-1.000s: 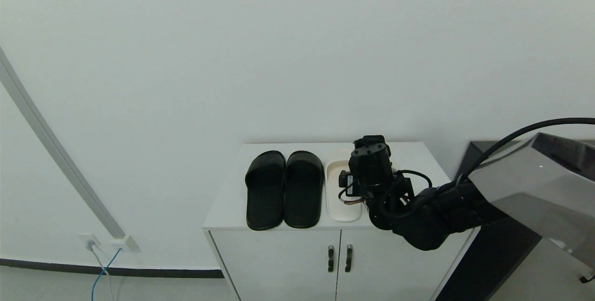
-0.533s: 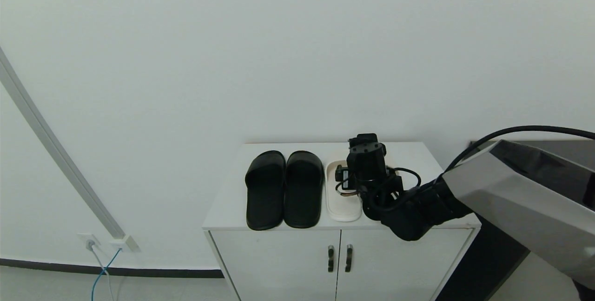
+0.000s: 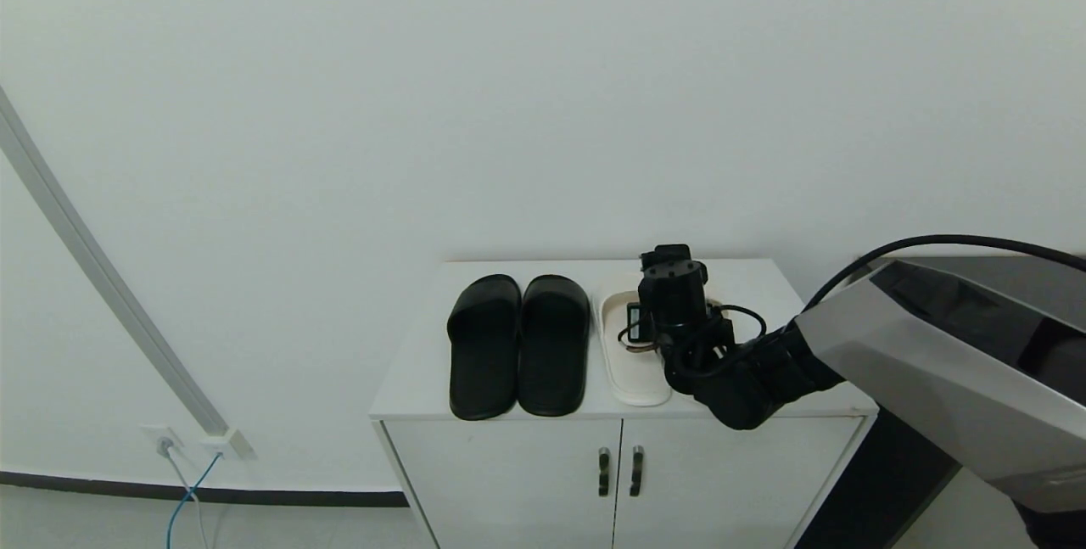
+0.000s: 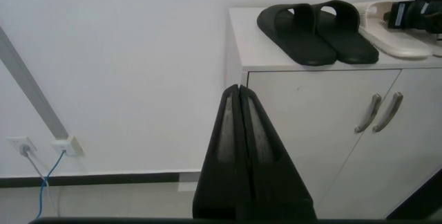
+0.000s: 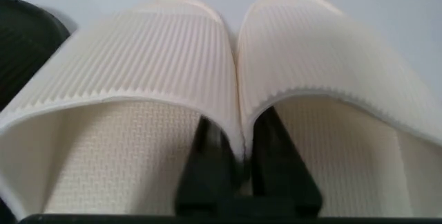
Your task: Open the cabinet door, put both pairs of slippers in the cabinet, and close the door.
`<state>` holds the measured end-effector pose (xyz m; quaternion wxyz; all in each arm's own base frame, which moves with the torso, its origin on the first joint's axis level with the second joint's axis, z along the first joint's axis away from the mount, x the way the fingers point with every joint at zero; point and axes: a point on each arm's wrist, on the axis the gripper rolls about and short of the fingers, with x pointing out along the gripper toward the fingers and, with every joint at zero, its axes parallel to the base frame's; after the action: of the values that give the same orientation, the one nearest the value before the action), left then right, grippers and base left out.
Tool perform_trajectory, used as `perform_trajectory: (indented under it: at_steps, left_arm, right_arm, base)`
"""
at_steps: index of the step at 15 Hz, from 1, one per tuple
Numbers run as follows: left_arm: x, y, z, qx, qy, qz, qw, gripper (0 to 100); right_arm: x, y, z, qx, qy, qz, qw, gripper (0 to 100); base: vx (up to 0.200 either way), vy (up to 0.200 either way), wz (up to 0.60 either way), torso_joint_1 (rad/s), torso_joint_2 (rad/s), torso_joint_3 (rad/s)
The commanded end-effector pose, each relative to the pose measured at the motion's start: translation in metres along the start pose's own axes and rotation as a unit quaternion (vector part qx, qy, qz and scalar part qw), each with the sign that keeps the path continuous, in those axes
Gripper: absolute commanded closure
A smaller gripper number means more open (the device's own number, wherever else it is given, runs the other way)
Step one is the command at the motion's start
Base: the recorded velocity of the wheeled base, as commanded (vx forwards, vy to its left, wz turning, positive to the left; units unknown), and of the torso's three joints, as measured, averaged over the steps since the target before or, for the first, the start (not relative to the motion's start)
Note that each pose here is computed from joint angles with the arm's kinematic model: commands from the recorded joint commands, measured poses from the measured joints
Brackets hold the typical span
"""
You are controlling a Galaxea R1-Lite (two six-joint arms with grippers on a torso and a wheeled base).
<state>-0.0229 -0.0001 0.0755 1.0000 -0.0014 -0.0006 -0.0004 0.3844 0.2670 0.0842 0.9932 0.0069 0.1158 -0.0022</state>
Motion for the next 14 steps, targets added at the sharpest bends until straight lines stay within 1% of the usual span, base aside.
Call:
perform_trajectory:
  at_steps: [1,3,5,7,8,9,11,13,14]
  left_arm:
    - [0.0,0.0,0.0,0.0,0.001,0.0,1.0,100]
    - [0.0,0.0,0.0,0.0,0.001,0.0,1.0,100]
    - [0.0,0.0,0.0,0.0,0.001,0.0,1.0,100]
    - [0.0,0.0,0.0,0.001,0.001,0.0,1.0,100]
    - [0.0,0.0,0.0,0.001,0.001,0.0,1.0,100]
    - [0.0,0.0,0.0,0.001,0.001,0.0,1.0,100]
    - [0.0,0.0,0.0,0.001,0.001,0.0,1.0,100]
    - [0.0,0.0,0.0,0.0,0.001,0.001,1.0,100]
    - [0.0,0.0,0.0,0.001,0.001,0.001,1.0,100]
  right_arm:
    - [-0.002,-0.001,0.003,0.001,-0.002,0.0,1.0,100]
    - [-0.006,-0.002,0.012,0.007,-0.009,0.001,1.0,100]
    - [-0.02,-0.008,0.029,0.012,-0.019,0.013,1.0,100]
    - [-0.052,-0.018,0.049,0.004,-0.018,0.068,0.998,100]
    - [-0.063,-0.02,0.052,0.0,-0.017,0.084,0.996,100]
    - [-0.096,-0.025,0.064,-0.009,-0.02,0.13,0.991,100]
    - [-0.138,-0.036,0.07,-0.027,-0.017,0.213,0.976,100]
    - [-0.169,-0.048,0.07,-0.04,-0.012,0.278,0.96,100]
    - [-0.196,-0.059,0.068,-0.047,-0.008,0.34,0.939,100]
  base:
    - [0.0,0.0,0.0,0.0,0.0,0.0]
    - [0.0,0.0,0.0,0.0,0.0,0.0]
    - [0.0,0.0,0.0,0.0,0.0,0.0]
    - [0.0,0.0,0.0,0.0,0.0,0.0]
    - [0.0,0.0,0.0,0.0,0.0,0.0]
    - [0.0,0.0,0.0,0.0,0.0,0.0]
    - [0.0,0.0,0.0,0.0,0.0,0.0]
    - [0.0,0.0,0.0,0.0,0.0,0.0]
    - [0.0,0.0,0.0,0.0,0.0,0.0]
